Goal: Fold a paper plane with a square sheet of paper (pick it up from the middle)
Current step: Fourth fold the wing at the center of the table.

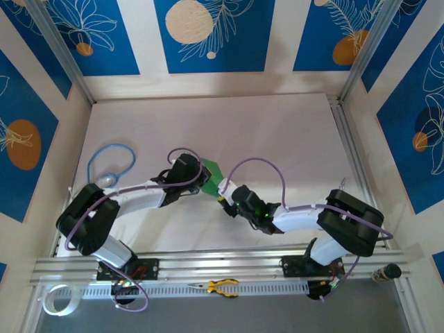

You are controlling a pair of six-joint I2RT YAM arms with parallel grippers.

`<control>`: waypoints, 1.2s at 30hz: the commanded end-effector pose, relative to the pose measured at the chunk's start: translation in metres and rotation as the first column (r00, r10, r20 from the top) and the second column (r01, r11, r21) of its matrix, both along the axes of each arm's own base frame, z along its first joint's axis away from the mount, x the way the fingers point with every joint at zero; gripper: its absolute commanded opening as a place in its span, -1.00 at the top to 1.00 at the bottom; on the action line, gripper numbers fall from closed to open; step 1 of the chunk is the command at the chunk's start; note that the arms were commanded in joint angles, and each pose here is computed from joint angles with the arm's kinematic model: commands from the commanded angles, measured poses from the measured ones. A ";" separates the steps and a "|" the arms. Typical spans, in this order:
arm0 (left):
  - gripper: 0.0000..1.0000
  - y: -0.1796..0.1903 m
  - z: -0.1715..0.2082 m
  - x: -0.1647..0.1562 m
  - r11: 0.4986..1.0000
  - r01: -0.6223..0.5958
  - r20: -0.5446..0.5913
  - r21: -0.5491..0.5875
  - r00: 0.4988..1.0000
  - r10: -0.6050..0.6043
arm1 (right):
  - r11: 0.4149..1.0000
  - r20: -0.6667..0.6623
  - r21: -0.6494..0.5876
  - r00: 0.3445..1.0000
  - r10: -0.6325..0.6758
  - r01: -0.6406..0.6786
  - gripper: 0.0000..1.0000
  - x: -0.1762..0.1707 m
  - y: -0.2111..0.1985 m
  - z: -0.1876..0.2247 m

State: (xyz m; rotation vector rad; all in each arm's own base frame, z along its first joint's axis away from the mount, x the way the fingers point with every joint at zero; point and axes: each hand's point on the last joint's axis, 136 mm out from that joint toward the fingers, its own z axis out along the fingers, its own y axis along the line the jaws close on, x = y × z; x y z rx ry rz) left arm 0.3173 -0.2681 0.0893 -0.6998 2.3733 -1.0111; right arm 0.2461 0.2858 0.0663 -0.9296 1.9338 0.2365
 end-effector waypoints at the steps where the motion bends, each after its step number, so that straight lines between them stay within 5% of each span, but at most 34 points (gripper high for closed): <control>1: 0.99 0.000 0.002 -0.002 0.999 0.009 0.002 0.036 1.000 -0.009 | 0.999 0.057 0.032 0.998 -0.020 0.019 0.30 0.011 -0.001 0.016; 29: 0.93 -0.004 -0.001 -0.004 1.000 0.010 -0.011 0.018 1.000 -0.010 | 1.000 0.046 -0.028 0.999 -0.012 0.013 0.25 0.006 0.002 -0.003; 36: 0.93 -0.004 -0.002 -0.005 1.000 0.010 -0.019 0.012 1.000 -0.010 | 0.997 0.042 -0.075 0.999 -0.022 0.025 0.39 0.014 0.003 -0.011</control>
